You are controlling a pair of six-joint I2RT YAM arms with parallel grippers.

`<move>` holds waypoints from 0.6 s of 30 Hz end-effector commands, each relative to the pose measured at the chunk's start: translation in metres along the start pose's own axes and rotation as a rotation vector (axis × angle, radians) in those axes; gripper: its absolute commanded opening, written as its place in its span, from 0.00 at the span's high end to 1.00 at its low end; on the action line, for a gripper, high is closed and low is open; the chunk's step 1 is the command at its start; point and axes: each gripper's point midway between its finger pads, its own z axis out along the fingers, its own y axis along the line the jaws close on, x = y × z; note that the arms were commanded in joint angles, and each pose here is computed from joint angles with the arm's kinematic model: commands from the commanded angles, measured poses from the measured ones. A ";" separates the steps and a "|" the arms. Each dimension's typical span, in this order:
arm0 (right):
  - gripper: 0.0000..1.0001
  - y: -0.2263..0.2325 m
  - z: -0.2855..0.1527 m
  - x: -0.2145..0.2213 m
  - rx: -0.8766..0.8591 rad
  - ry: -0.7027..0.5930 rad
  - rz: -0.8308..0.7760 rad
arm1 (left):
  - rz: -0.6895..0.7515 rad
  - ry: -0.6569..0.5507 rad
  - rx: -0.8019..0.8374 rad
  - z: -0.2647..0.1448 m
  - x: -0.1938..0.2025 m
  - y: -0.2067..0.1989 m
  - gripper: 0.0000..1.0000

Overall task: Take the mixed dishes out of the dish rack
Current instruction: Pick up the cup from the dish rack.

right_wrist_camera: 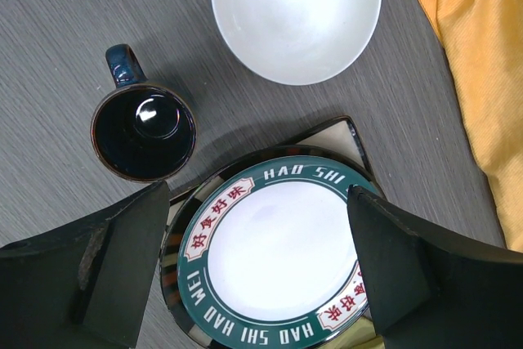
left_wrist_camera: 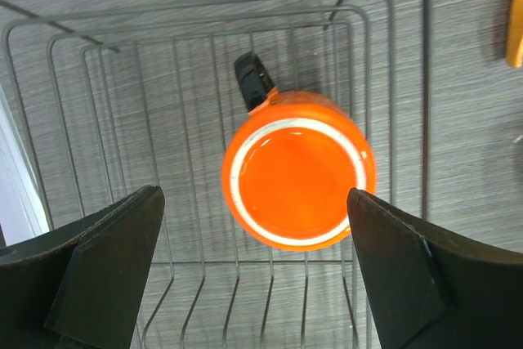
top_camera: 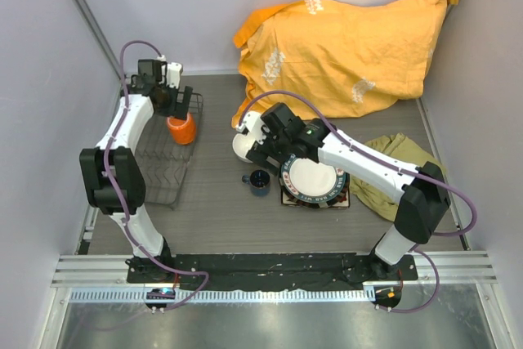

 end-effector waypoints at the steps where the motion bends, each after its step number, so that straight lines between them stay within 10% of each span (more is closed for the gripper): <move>1: 0.06 -0.010 -0.018 -0.017 0.044 -0.084 -0.004 | 0.019 -0.032 0.059 -0.005 -0.018 -0.019 0.00; 18: 0.06 -0.010 -0.017 -0.011 0.044 -0.080 -0.004 | 0.034 0.022 0.053 0.012 -0.008 -0.023 0.00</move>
